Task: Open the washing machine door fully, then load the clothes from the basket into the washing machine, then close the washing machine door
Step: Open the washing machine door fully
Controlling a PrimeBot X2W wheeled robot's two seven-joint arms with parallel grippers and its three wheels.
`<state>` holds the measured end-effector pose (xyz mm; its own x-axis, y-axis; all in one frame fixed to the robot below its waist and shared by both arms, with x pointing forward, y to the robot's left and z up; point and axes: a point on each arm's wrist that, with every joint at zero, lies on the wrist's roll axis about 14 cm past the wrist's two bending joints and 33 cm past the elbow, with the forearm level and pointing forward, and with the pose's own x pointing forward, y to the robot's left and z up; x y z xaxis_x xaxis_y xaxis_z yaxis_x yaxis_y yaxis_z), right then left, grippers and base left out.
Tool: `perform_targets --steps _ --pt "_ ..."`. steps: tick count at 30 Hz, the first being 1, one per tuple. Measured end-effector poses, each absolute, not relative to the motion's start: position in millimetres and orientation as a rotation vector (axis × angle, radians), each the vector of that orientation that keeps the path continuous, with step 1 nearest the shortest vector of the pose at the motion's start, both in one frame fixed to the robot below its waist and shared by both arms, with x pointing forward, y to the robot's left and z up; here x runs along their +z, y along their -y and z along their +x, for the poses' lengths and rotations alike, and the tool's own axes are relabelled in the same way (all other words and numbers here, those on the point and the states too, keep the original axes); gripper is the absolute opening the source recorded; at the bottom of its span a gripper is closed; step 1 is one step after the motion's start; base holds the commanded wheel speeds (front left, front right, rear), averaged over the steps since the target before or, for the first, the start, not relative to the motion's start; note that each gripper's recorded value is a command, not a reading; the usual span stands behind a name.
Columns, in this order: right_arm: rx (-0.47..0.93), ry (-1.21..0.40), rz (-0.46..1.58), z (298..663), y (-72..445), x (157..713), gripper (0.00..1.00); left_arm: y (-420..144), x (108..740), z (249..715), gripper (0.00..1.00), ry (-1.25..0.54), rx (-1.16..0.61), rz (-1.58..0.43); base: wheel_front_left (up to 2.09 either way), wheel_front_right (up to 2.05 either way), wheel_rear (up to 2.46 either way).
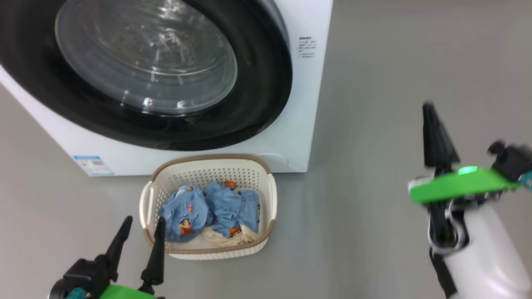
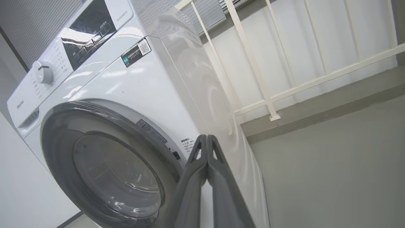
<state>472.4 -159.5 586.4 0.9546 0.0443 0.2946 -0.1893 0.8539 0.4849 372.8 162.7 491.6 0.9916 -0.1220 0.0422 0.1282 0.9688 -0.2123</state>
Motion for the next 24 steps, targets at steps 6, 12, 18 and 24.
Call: perform_targets --steps 6,12,18,24 --pt "0.162 0.354 0.738 506.8 150.9 622.1 0.00 -168.5 491.1 376.9 1.00 0.029 -0.104 -0.235 0.00 0.00 0.00" --pt "0.269 0.319 0.958 536.2 126.8 640.8 0.00 -171.7 491.5 381.0 1.00 0.031 -0.093 -0.239 0.00 0.00 0.00" --pt "0.367 0.218 1.097 556.8 107.8 643.9 0.00 -179.0 487.9 383.1 1.00 0.022 -0.069 -0.242 0.00 0.00 0.00" --pt "0.492 0.064 1.086 573.0 80.0 633.6 0.00 -182.9 480.4 385.3 1.00 0.002 -0.045 -0.255 0.00 0.00 0.00"
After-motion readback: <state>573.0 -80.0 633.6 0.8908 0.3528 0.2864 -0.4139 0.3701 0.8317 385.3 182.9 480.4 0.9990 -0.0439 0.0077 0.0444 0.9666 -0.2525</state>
